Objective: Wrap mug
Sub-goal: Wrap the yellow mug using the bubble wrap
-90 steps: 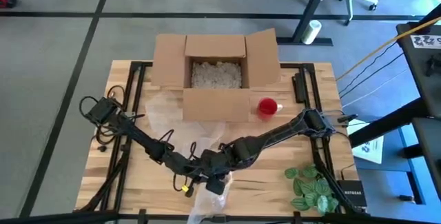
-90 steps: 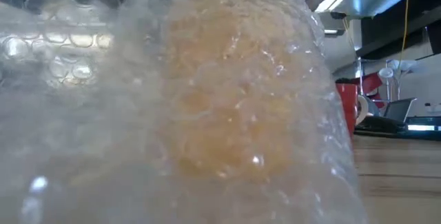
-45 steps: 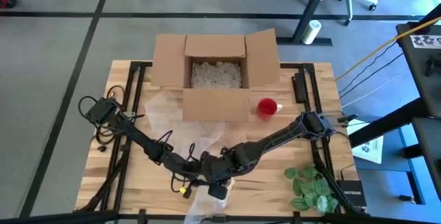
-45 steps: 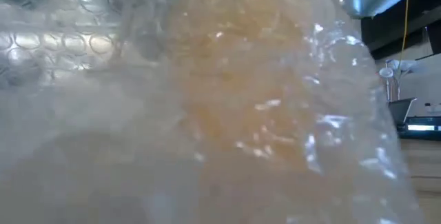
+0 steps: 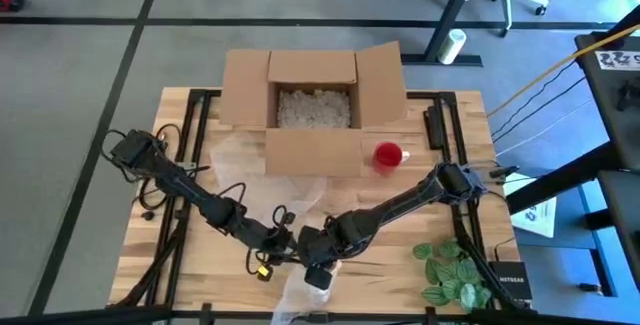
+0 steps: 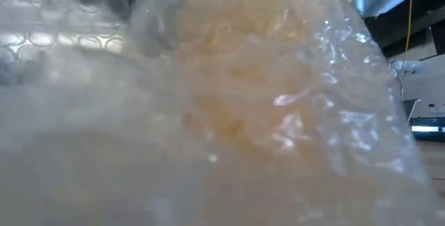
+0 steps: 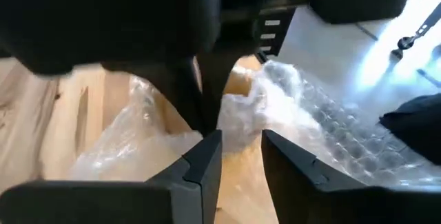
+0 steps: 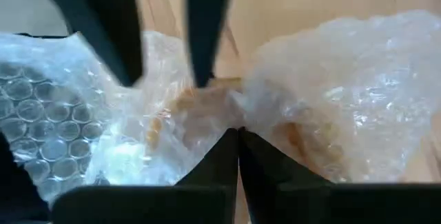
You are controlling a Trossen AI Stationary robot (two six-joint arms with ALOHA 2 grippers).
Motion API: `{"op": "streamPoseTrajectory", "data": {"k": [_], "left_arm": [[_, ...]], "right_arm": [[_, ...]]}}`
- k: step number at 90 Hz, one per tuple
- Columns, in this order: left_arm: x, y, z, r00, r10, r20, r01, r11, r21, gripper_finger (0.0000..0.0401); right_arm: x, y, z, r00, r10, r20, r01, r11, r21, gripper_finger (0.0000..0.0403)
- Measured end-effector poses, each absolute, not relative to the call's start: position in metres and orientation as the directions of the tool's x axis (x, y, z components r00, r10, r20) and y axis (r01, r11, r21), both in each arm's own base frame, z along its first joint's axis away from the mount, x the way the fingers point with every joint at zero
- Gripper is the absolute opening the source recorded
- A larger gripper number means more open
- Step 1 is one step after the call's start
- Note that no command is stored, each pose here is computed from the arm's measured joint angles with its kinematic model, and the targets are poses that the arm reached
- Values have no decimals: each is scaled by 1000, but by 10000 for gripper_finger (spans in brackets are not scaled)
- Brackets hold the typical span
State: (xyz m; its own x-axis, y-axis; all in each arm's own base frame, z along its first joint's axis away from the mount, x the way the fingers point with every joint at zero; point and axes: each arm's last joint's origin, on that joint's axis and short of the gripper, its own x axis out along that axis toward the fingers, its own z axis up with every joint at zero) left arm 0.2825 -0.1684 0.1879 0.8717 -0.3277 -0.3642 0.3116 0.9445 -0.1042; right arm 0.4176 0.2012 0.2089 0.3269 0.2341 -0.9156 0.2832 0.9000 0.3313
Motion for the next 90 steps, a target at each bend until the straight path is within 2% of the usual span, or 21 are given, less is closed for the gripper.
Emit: {"op": "streamPoseTrajectory", "data": {"k": [19,29,45,64,90], "left_arm": [[268,-177,192,837,-354,-417,328,935,-135,86],[258,-184,186,816,-364,-449,322,931,-172,86],[238,-191,168,826,-290,-484,230,956,-180,86],[227,-191,155,818,-267,-510,165,958,-236,86],[236,-198,135,832,-261,-490,140,953,-271,86]], "right_arm": [[419,202,198,355,247,-902,274,895,353,0],[417,199,190,333,248,-910,284,894,347,0],[418,198,182,310,262,-914,297,886,355,0],[420,191,180,341,177,-923,444,835,324,0],[423,185,179,390,54,-919,611,732,302,0]]}}
